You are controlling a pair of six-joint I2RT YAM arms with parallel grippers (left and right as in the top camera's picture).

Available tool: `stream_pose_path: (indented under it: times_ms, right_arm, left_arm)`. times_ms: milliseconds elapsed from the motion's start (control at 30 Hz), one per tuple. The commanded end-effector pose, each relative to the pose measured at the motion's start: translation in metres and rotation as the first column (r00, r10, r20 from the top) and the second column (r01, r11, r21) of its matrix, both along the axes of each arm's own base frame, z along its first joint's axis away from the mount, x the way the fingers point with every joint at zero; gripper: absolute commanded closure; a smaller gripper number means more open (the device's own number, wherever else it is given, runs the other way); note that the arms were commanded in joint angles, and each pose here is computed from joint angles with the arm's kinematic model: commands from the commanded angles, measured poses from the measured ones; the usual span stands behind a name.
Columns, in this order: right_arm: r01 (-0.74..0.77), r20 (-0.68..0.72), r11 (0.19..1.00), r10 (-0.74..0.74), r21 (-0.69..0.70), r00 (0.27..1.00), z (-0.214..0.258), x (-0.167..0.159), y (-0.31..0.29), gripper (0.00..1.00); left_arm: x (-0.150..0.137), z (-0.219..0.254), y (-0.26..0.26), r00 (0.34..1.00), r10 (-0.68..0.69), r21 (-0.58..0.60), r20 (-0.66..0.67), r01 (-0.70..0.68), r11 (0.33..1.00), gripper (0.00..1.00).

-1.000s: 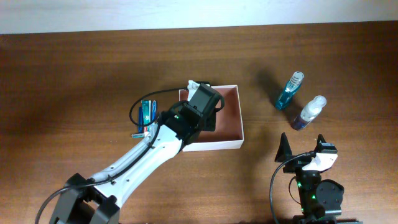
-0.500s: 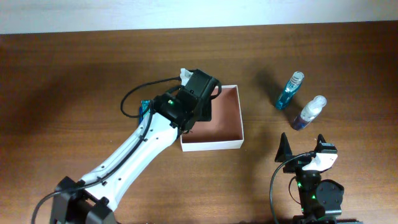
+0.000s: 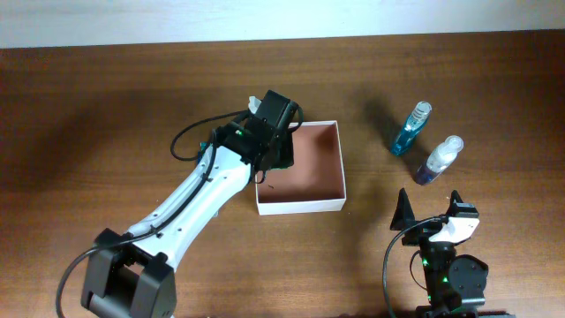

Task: Pack container
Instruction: 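Lift the soap pack and carry it into the pink box, then lower the soap pack into the box and open the left gripper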

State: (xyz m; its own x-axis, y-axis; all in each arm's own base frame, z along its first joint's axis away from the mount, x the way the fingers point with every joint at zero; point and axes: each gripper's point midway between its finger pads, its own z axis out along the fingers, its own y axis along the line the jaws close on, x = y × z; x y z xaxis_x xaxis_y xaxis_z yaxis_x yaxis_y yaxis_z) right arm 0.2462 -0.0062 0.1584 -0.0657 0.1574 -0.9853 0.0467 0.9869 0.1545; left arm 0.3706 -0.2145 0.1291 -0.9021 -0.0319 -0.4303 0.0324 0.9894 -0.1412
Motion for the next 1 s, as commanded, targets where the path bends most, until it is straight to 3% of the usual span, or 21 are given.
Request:
stream_pose_path:
  times_ms: [0, 967]
  right_arm:
    - [0.010, -0.005, 1.000, -0.010, 0.007, 1.000, -0.003, 0.000, -0.002, 0.01]
    - [0.010, -0.005, 1.000, -0.010, 0.007, 1.000, -0.003, 0.000, -0.002, 0.02]
  left_arm:
    - [0.009, -0.004, -0.002, 1.000, 0.010, 0.023, 0.011, -0.011, 1.000, 0.83]
    - [0.006, -0.076, -0.009, 0.995, -0.003, 0.139, -0.099, 0.017, 0.990, 0.82]
